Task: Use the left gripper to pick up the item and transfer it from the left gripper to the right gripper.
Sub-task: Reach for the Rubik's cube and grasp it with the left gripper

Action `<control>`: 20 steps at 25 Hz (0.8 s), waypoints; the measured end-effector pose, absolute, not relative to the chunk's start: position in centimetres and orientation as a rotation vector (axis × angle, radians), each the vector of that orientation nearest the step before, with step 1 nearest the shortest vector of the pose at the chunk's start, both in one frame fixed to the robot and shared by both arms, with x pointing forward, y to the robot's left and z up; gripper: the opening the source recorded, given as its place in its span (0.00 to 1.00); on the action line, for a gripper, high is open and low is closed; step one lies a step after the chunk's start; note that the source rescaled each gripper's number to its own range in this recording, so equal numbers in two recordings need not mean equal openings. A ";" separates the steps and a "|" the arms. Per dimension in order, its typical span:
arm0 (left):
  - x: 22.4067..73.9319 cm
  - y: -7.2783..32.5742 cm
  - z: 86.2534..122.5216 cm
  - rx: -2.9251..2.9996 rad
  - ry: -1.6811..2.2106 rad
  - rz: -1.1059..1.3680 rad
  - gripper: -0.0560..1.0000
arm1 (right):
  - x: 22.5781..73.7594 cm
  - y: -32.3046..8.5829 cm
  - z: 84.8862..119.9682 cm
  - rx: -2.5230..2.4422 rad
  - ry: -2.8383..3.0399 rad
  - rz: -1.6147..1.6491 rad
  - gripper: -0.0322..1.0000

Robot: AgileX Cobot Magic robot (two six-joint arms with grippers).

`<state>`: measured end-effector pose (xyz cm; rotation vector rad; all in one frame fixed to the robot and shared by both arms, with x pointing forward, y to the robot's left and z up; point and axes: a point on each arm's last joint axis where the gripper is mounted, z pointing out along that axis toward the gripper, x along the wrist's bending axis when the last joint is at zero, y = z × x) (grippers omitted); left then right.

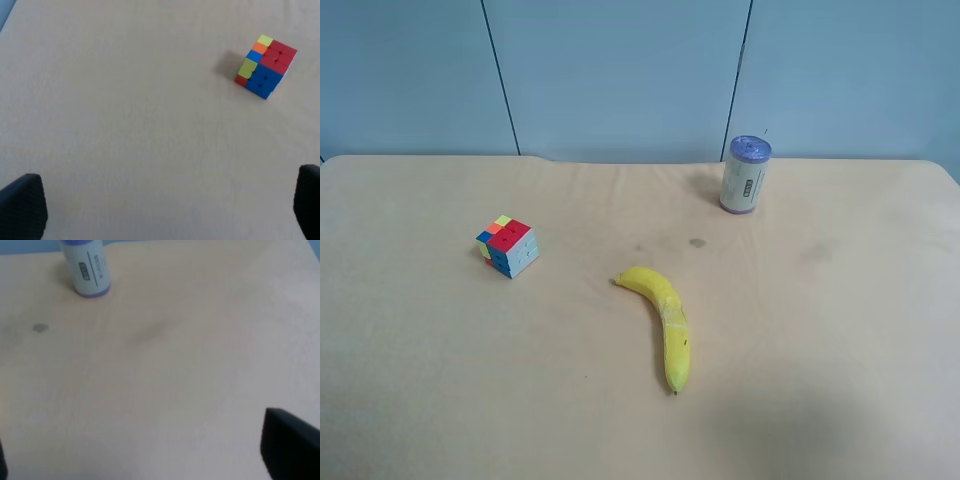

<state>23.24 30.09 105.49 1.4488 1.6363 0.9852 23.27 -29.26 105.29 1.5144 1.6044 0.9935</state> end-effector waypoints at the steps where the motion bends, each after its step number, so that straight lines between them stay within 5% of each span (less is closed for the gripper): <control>1: 23.2 30.1 105.5 1.449 1.636 0.985 1.00 | 23.3 -29.3 105.3 1.514 1.604 0.993 1.00; 20: 23.2 30.1 105.5 1.449 1.636 0.985 1.00 | 23.3 -29.3 105.3 1.514 1.604 0.993 1.00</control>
